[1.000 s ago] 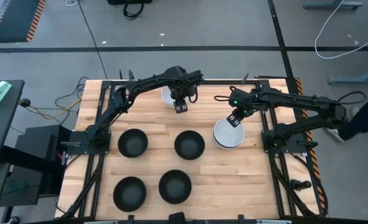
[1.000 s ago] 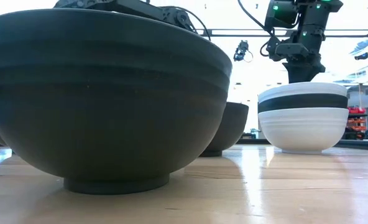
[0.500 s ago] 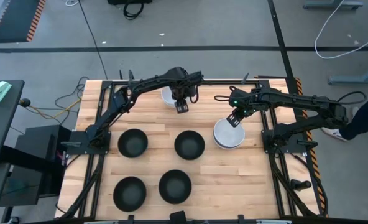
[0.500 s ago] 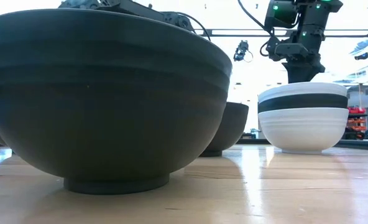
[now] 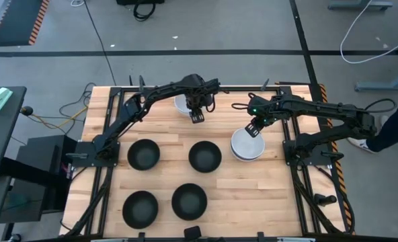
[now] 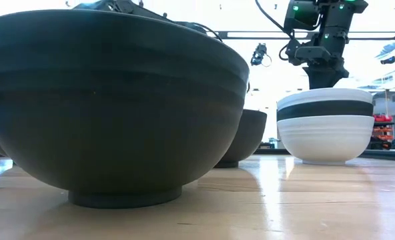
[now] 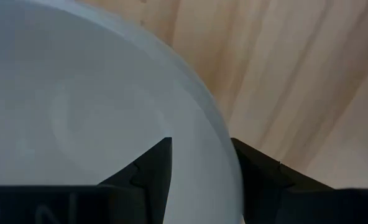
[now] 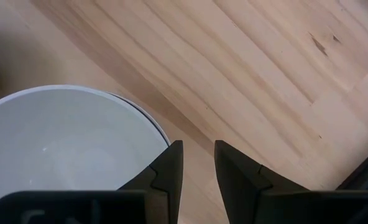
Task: Nest bowls inside each other
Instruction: Stack the stacked white bowls on top of the black bowl
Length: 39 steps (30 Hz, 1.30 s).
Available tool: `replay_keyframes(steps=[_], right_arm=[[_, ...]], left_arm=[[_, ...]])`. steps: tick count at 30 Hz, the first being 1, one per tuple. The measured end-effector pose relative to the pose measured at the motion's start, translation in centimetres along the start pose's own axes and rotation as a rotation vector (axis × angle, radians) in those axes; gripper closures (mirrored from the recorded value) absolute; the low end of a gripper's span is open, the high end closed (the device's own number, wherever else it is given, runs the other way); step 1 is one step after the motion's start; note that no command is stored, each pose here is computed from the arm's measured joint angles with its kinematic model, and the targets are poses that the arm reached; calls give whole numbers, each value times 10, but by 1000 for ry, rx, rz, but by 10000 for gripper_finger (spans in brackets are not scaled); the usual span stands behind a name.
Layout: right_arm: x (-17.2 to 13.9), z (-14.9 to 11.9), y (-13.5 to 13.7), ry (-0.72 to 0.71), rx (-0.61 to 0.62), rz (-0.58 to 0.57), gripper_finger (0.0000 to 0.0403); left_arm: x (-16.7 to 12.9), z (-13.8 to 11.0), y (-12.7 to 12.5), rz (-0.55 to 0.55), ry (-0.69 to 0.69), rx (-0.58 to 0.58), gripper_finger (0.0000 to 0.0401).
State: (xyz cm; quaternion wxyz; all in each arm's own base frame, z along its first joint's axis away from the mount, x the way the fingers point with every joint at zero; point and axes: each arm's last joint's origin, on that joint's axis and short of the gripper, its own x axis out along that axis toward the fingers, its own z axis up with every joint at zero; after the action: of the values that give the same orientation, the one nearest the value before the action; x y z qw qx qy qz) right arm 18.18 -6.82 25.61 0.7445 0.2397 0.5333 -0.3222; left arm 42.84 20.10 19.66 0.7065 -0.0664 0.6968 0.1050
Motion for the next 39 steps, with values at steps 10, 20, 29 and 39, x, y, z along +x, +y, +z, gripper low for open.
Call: replay_keyframes(steps=[10,20,29,39], right_arm=[[0,0,0,-2,-2,1,303],[0,0,0,-2,-6,1,303],[0,0,0,-3,-12,1,303],[0,1,1,-15,-19,3,303]], left_arm=[[6,0,5,16,18,-8,266],[2,-2,7,67,32,-5,382],[2,-7,-6,94,113,85,381],[-17,-11,-19,91,100,106,381]])
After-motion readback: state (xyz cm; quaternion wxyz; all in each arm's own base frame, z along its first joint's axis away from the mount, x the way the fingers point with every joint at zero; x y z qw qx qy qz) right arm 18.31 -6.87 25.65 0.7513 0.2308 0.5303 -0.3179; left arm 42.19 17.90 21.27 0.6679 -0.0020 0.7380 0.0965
